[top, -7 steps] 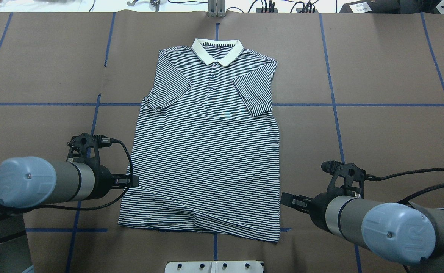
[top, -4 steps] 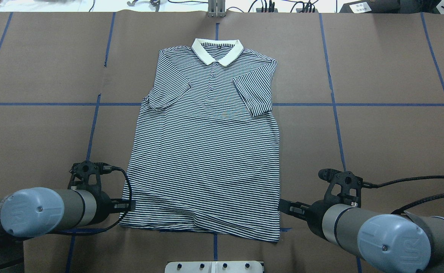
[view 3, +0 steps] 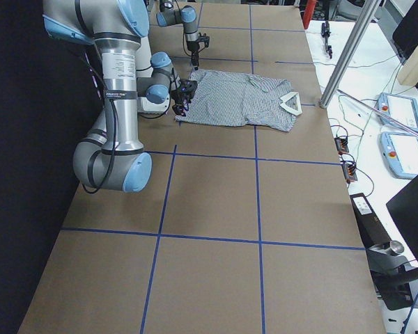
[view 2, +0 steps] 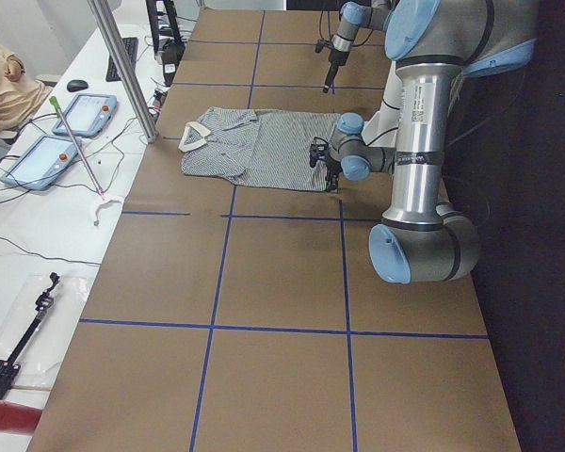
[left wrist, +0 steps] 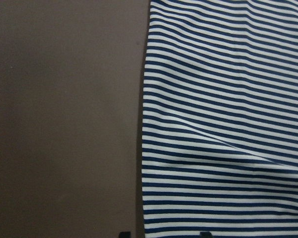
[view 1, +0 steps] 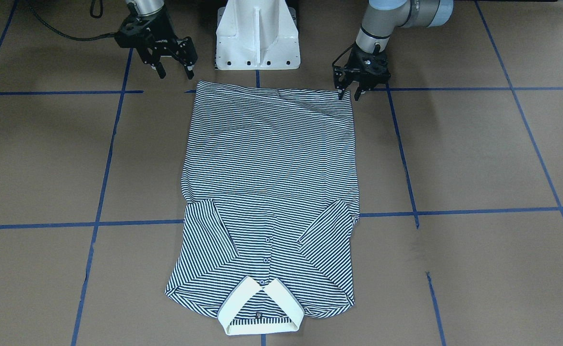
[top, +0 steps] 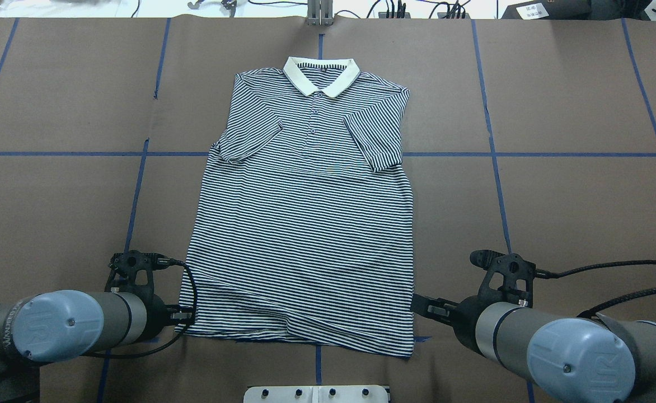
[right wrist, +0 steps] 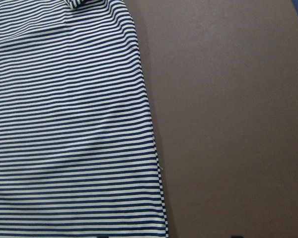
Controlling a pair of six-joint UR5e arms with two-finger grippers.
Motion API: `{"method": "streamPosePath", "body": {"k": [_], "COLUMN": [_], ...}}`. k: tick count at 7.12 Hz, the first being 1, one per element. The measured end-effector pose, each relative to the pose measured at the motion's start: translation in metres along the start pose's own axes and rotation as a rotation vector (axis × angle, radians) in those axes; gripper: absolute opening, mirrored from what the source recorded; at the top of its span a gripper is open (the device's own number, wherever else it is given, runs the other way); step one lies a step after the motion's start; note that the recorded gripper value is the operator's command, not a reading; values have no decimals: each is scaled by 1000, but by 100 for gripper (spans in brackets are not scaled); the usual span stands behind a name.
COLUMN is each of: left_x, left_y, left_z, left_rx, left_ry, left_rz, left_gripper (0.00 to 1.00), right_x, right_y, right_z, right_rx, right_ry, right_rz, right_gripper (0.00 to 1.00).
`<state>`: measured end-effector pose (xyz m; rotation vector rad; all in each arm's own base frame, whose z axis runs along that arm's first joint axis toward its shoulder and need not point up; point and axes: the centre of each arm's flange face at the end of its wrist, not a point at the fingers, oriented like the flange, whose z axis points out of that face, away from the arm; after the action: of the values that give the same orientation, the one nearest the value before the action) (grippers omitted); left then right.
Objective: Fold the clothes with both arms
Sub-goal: 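Lower both grippers to the hem corners nearest the robot and grasp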
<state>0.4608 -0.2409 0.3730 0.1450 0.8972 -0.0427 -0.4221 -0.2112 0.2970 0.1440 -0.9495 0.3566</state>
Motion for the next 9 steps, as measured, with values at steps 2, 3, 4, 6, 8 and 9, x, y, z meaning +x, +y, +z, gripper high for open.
{"method": "streamPosePath", "body": {"k": [2, 3, 4, 6, 8, 9], "left_x": [-2, -2, 0, 1, 3, 4], "left_y": [2, 5, 8, 12, 15, 15], "left_z": [7, 10, 11, 12, 11, 10], "left_rx": [-5, -9, -14, -21, -25, -25], "left_ry": [-12, -14, -13, -12, -8, -4], "left_rz": [3, 6, 9, 14, 18, 18], "left_gripper": [49, 49, 49, 25, 0, 0], "right_x": [1, 1, 1, 1, 1, 1], "right_y": [1, 1, 1, 2, 3, 5], "right_z": [1, 1, 1, 2, 3, 4], "right_rx": [3, 7, 10, 11, 12, 10], "right_ry": [3, 2, 2, 3, 4, 6], "right_rz": [-2, -3, -4, -5, -7, -9], "right_gripper": [87, 87, 87, 87, 87, 80]}}
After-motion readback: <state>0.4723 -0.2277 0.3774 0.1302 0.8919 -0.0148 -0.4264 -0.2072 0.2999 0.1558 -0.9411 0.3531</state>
